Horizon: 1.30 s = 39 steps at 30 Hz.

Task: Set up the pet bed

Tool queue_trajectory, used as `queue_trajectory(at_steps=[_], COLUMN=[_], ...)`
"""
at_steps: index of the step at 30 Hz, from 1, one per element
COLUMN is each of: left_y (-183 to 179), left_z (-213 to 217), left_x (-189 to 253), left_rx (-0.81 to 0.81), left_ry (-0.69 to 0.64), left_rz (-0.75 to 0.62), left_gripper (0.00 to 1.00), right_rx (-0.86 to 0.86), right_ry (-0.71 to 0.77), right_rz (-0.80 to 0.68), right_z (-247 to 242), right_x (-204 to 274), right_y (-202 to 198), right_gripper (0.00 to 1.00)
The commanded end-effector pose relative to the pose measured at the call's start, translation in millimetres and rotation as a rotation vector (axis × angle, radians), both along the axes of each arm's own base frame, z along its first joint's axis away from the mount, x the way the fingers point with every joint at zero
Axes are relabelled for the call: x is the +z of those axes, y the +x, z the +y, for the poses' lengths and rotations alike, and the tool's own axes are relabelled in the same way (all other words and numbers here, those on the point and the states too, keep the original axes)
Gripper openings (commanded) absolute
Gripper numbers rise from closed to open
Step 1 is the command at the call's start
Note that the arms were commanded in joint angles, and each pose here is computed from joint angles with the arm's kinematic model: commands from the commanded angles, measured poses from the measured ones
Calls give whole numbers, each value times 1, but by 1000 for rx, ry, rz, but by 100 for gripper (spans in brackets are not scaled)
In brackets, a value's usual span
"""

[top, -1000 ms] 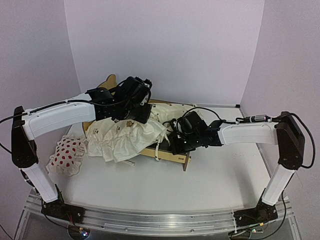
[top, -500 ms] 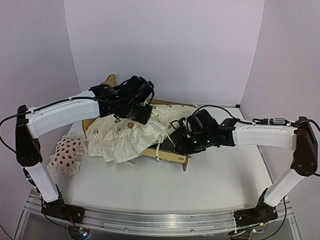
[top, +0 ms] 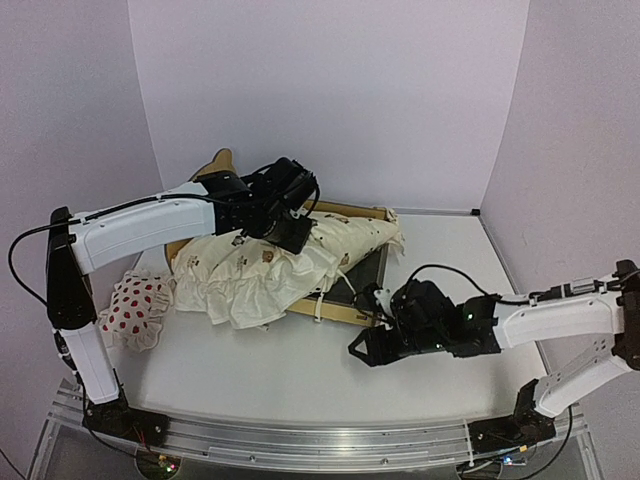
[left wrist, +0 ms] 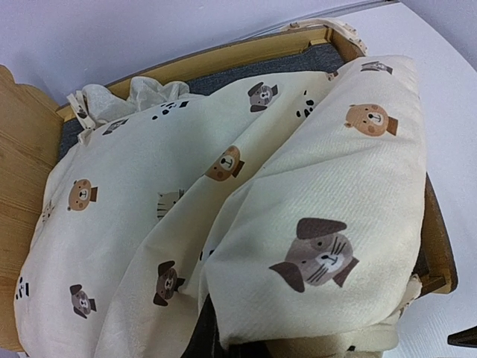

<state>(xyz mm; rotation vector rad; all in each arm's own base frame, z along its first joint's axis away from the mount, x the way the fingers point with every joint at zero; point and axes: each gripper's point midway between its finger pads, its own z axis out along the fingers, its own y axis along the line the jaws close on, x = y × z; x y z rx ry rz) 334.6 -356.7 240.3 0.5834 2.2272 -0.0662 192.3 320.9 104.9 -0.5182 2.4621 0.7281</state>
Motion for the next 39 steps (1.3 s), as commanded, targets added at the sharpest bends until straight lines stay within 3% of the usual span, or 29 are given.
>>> queue_trajectory(at_steps=[1,11,19,32,39], left_y=[8,5,4,2,2], left_z=[2,8,13,18,19], left_x=[13,15,19,23,23], left_rx=[12,20,30,37,39], left_ry=[-5,2,6,9,10], left_rz=[-17,-14,-23,-29,-30], left_gripper=[0,0,0,0,0], right_rx=[-102,-195,-264,-390,-414], right_ry=[234,312,208,31,6], right_rz=[-180,-494,-624,-732,-729], right_z=[33,45,44,38,34], right_x=[11,-25,-46,-77,-90], right_y=[10,44,66,102,119], right_gripper=[53,55,58,57,54])
